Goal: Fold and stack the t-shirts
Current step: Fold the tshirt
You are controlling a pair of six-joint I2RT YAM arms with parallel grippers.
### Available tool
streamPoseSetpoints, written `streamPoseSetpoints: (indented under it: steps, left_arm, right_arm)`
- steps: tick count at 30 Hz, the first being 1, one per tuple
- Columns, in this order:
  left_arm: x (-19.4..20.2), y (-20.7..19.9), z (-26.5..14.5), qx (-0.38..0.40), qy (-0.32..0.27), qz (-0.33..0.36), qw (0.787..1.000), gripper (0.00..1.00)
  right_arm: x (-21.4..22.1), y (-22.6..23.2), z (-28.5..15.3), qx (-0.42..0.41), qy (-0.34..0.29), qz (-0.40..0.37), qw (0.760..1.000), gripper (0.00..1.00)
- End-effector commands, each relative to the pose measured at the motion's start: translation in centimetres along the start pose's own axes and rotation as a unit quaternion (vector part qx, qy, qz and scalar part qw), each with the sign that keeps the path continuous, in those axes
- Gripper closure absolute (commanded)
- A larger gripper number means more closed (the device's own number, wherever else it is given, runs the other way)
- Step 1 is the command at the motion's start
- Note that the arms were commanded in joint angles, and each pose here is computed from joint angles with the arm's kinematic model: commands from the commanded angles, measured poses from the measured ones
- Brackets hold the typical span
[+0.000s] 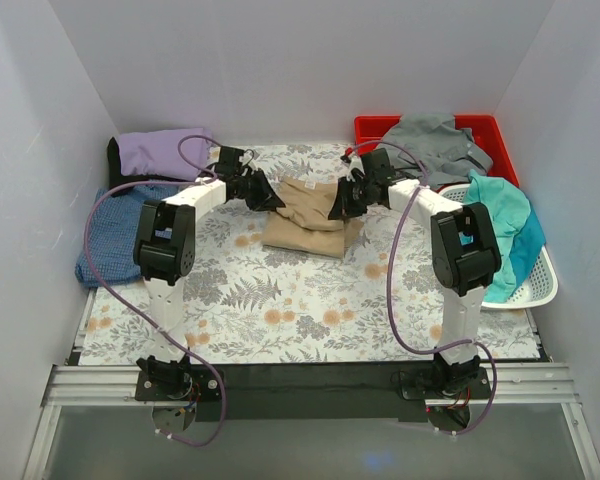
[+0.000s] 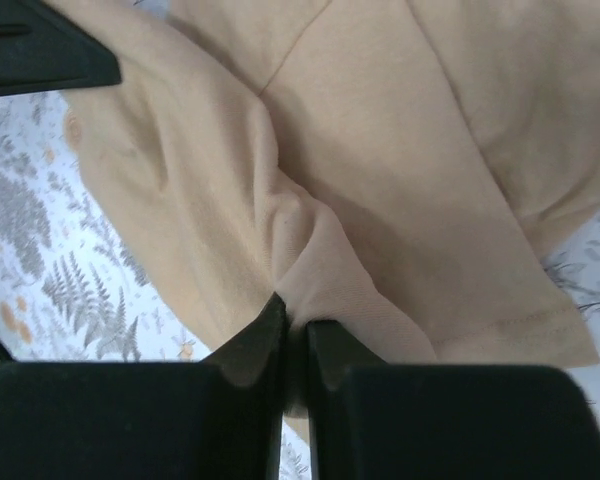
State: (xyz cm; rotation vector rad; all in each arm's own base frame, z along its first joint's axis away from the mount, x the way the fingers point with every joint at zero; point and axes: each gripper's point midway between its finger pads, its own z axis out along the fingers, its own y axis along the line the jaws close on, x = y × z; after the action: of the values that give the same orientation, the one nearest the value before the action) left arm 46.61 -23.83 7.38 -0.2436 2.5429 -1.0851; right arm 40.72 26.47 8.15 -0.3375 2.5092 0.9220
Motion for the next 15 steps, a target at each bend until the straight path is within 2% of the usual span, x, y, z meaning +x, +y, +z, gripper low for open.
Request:
streamPoseSetpoints:
  steps: [1,3,4,5,7,8,9,11,12,13,15]
  left_arm:
    - [-3.5,-3.1,-1.0,0.07,-0.034,0.038,0.996,1.0]
    - [-4.8,-4.2,-1.2,0.092,-0.053,0.064,0.992,0.98]
    - [-5.3,-4.4,-1.3,0.097,-0.062,0.072,0.991,0.93]
    - [-5.8,-4.7,-1.4,0.102,-0.072,0.08,0.989,0.81]
    - [-7.6,-5.5,-2.0,0.12,-0.105,0.099,0.982,0.71]
    - [-8.1,-5.8,-1.9,0.131,-0.108,0.103,0.98,0.69]
    - [-9.3,-7.4,-2.7,0.157,-0.125,0.126,0.972,0.69]
    - [-10.4,-8.3,-2.9,0.173,-0.14,0.141,0.965,0.64]
    - [-11.5,-9.2,-2.8,0.184,-0.146,0.15,0.96,0.62]
    - [-12.5,-9.3,-2.8,0.179,-0.156,0.151,0.96,0.62]
    - [-14.3,-9.2,-2.6,0.18,-0.17,0.149,0.957,0.61]
  right_arm:
    - [-2.7,-2.1,0.2,0.041,-0.03,-0.03,0.998,0.85]
    - [-3.8,-3.3,0.2,0.071,-0.051,-0.04,0.995,0.85]
    - [-4.3,-4.3,0.4,0.094,-0.062,-0.046,0.993,0.74]
    - [-5.5,-4.9,0.5,0.097,-0.081,-0.054,0.99,0.7]
    - [-7.5,-5.3,0.2,0.096,-0.103,-0.067,0.988,0.69]
    - [-9.0,-5.3,0.1,0.097,-0.127,-0.08,0.984,0.64]
    - [-9.9,-5.3,0.0,0.097,-0.137,-0.086,0.982,0.56]
    - [-13.0,-5.0,-0.5,0.093,-0.169,-0.102,0.976,0.5]
    - [-14.1,-5.0,-0.7,0.097,-0.18,-0.109,0.973,0.4]
    - [-14.9,-5.7,-0.3,0.104,-0.184,-0.112,0.971,0.34]
    - [-18.1,-5.4,-1.8,0.121,-0.212,-0.129,0.961,0.27]
